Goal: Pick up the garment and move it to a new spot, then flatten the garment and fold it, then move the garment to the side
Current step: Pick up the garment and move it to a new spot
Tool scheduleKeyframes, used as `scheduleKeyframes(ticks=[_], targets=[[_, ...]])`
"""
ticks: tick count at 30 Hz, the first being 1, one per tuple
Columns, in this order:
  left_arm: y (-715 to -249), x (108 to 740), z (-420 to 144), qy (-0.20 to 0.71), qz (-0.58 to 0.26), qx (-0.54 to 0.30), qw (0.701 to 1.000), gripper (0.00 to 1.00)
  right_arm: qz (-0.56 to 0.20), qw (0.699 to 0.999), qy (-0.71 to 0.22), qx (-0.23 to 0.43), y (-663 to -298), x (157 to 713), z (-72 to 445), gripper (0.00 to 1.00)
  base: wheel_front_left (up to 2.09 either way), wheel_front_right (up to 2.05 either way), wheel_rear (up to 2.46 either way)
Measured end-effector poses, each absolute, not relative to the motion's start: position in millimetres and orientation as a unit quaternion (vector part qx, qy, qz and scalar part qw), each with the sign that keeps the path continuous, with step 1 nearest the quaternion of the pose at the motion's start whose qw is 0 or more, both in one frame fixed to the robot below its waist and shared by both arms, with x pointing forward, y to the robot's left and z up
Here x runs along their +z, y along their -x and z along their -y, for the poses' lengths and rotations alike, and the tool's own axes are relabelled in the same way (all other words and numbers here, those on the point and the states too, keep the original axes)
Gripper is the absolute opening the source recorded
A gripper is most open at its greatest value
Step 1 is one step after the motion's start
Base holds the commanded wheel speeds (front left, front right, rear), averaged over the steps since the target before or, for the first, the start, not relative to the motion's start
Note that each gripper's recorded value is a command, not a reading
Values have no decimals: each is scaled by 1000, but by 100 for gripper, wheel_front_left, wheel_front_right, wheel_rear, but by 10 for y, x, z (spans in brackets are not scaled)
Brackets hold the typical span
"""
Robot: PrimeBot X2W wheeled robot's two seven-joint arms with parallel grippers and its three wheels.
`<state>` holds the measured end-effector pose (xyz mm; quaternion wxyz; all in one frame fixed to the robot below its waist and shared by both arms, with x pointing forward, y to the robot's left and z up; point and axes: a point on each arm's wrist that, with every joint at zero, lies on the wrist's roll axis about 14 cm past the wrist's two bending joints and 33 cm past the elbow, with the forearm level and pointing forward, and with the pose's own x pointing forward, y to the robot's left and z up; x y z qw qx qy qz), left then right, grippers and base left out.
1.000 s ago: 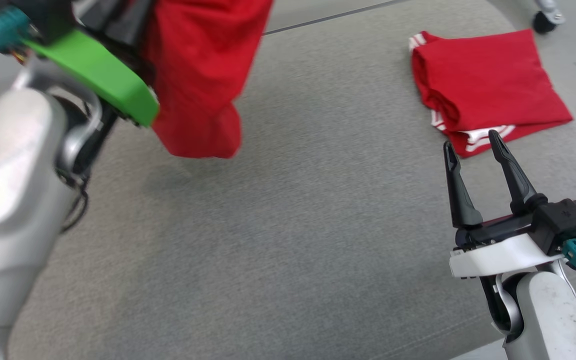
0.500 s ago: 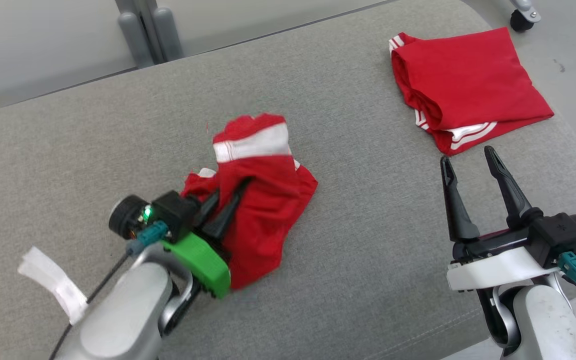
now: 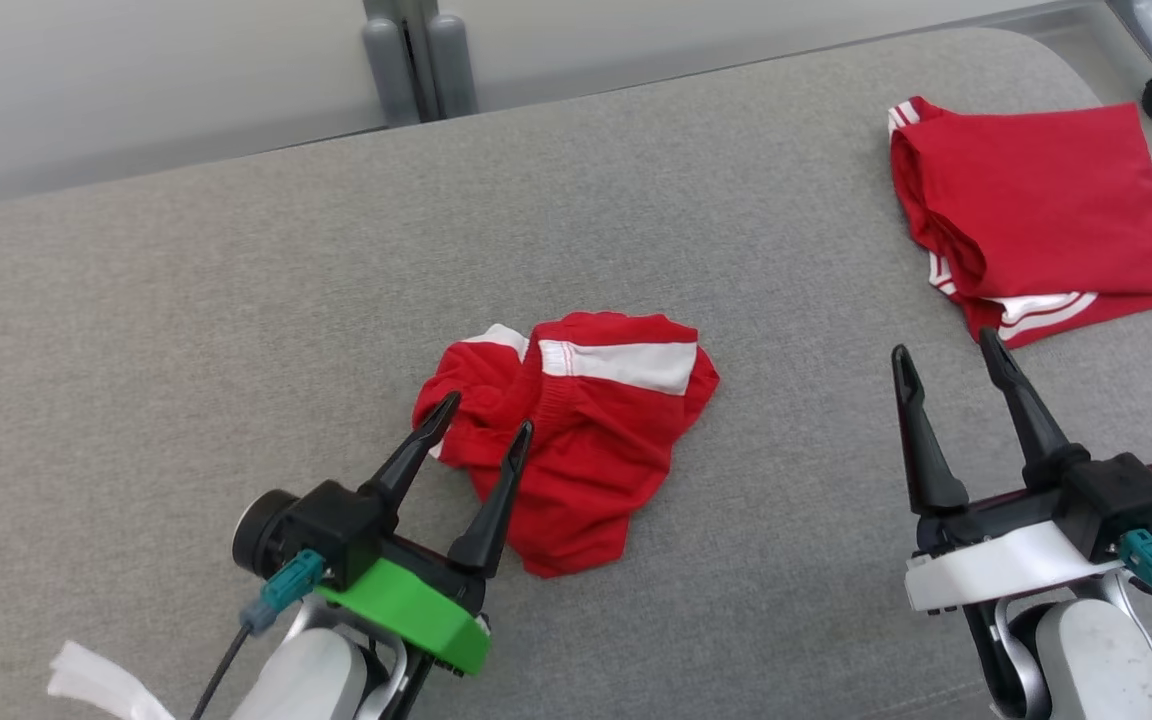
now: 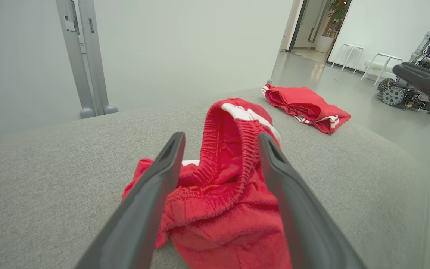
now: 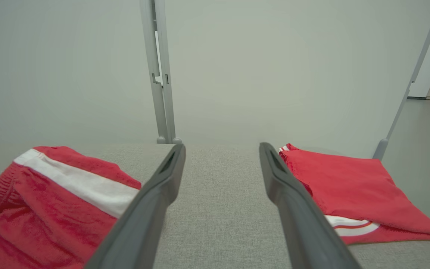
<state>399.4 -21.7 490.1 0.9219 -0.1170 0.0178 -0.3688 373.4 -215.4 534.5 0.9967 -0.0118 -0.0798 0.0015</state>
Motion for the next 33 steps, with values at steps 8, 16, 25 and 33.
scheduleKeyframes(ticks=[8, 16, 25, 33], targets=[[-3786, 5065, -401, 114, 18, -250, 961, 100, 80, 996, -20, 32, -3628, 5314, 1873, 100, 0, 0, 0], [-3539, 5225, -1067, 131, 53, -114, 983, 100, 70, 994, -52, 67, -3463, 5243, 1581, 100, 0, 0, 0], [-3236, 5338, -1364, 103, 83, -71, 989, 100, 71, 993, -59, 75, -3295, 5237, 1527, 100, 0, 0, 0], [-3143, 5269, -1351, 100, 75, -78, 989, 100, 70, 992, -65, 78, -3251, 5228, 1493, 100, 0, 0, 0]])
